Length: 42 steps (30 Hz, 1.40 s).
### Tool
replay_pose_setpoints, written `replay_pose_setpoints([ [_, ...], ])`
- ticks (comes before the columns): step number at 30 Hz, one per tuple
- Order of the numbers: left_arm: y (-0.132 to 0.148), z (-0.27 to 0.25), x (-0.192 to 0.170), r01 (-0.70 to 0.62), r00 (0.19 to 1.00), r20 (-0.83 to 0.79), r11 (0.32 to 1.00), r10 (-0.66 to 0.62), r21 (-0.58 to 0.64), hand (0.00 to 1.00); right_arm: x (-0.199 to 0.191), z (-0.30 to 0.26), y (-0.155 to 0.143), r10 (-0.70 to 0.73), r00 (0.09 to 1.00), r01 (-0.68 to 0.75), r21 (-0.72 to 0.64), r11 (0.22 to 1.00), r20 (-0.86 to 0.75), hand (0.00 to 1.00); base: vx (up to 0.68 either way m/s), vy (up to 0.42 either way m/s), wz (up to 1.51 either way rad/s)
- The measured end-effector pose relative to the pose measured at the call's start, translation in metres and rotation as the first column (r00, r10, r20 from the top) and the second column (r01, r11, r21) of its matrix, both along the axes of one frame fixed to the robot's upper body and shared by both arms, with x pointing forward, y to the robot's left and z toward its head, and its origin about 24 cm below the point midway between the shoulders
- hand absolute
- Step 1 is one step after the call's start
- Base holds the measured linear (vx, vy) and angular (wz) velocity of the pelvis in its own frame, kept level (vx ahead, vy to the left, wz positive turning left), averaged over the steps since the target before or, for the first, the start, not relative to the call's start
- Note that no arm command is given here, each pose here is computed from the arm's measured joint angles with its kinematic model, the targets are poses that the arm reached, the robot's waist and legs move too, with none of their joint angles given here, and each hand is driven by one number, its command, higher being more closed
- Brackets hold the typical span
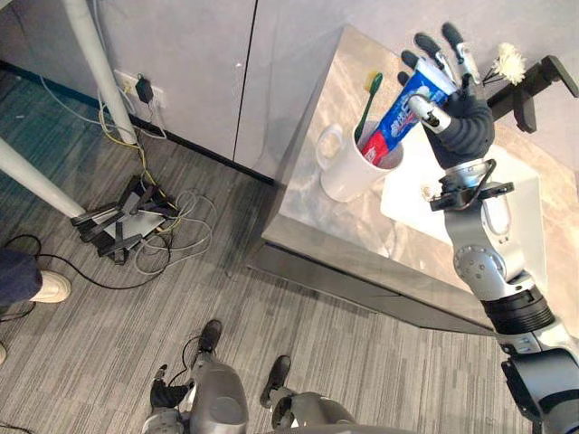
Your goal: Organize washtable
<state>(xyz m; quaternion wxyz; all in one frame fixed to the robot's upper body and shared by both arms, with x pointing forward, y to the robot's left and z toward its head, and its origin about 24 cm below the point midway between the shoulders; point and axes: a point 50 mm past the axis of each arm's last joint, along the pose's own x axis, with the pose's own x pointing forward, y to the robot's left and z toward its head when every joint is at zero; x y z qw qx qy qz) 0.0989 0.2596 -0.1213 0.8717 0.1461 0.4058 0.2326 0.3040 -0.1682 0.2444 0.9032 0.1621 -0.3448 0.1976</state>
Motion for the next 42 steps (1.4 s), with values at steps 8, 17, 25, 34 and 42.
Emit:
replay_pose_setpoints([
  [8,0.001,0.0,0.001,0.027,1.0,-0.006,1.0,-0.027,-0.001,0.0,0.0,0.0,0.0,0.001,1.0,-0.001,0.0,1.0,0.002,0.0,-0.01,-0.001,-0.01],
  [17,0.004,0.0,-0.004,0.028,0.999,-0.019,1.0,-0.028,0.006,0.0,-0.005,0.009,-0.024,-0.079,0.996,0.076,0.06,0.995,0.042,0.0,-0.01,-0.003,-0.04],
  [25,0.003,-0.015,-0.042,-0.052,0.988,-0.145,0.998,0.048,-0.027,0.0,-0.049,0.004,-0.122,-0.524,0.849,0.492,0.267,0.828,0.06,0.0,-0.02,0.004,-0.29],
  [34,0.005,-0.016,-0.052,-0.153,0.98,-0.133,0.987,0.146,-0.04,0.0,-0.121,-0.11,-0.188,-0.927,0.291,0.947,-0.068,0.314,-0.238,0.0,-0.01,-0.007,-0.13],
  [42,-0.005,-0.022,-0.036,-0.263,0.964,-0.078,0.952,0.254,-0.155,0.0,-0.213,-0.34,-0.138,-0.628,-0.407,0.549,-0.727,0.412,-0.663,0.0,0.05,0.005,-0.01],
])
